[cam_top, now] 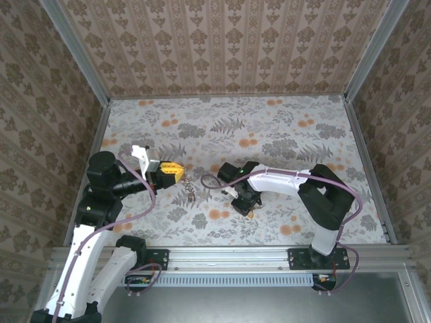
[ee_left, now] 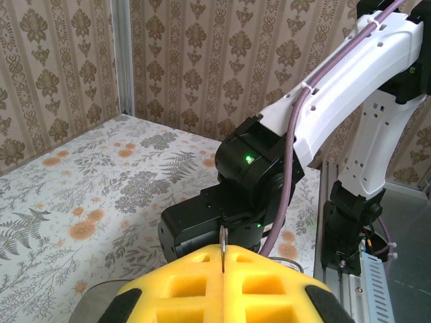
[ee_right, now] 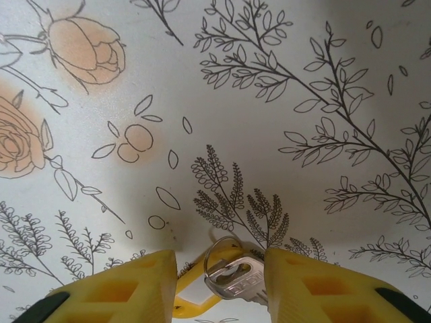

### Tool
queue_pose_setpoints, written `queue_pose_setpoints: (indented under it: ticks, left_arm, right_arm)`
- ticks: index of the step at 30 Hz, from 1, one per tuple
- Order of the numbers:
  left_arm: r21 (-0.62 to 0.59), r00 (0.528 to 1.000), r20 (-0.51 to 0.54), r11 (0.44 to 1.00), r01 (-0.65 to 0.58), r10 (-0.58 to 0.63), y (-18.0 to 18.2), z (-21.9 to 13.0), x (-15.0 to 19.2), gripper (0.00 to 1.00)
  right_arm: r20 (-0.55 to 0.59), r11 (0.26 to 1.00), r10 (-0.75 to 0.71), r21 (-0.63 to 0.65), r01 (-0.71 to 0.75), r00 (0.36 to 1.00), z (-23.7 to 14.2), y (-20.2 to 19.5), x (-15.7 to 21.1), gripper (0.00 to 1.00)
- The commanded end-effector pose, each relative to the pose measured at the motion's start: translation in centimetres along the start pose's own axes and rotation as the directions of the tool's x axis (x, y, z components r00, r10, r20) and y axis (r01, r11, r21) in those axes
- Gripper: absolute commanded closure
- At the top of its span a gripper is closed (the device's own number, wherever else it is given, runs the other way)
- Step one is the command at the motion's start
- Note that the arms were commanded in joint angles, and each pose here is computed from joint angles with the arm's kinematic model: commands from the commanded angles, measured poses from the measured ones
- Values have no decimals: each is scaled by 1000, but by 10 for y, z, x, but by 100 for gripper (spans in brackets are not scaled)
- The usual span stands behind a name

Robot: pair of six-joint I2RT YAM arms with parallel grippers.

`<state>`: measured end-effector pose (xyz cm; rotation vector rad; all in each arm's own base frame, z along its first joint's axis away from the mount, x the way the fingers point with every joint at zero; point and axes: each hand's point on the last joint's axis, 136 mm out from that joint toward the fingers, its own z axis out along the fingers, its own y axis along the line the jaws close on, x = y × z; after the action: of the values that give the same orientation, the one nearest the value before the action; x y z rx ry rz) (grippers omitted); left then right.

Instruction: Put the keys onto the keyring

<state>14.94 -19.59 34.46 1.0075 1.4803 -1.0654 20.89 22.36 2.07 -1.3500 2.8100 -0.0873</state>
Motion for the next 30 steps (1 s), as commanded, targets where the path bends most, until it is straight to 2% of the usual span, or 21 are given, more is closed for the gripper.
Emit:
queue_pose_setpoints:
  ticks: [1,6,13,23,26,28,30]
  left_arm:
    - [16,1000,22,1000,-16,16,-2,-1,-7,100]
    - [14,1000,22,1000,-14,13,0,-1,-6,100]
    - [8,1000,22,1000,-11,11,1,-1,-6,100]
    - [2,1000,18,1000,-3,3,4,-1,-5,100]
    - [0,1000,16,1000,0,0,6,0,-4,100]
    - [-4,1000,14,1000,3,-3,7,0,-4,100]
    - [-10,1000,7,1000,4,-4,9,1,-2,100]
  right_arm:
    - [-33,998,-39,39,40,999,3,-4,8,61]
    - [-51,997,-53,55,56,997,7,-6,14,68]
    - [-44,996,-63,52,66,997,9,-6,15,73]
    - [3,997,-61,36,61,998,5,-3,10,95]
    - [44,998,-54,17,54,998,-1,0,8,100]
    - [95,999,-45,-6,46,994,-10,2,4,100]
    - [199,997,-53,-44,63,978,-31,8,-5,100]
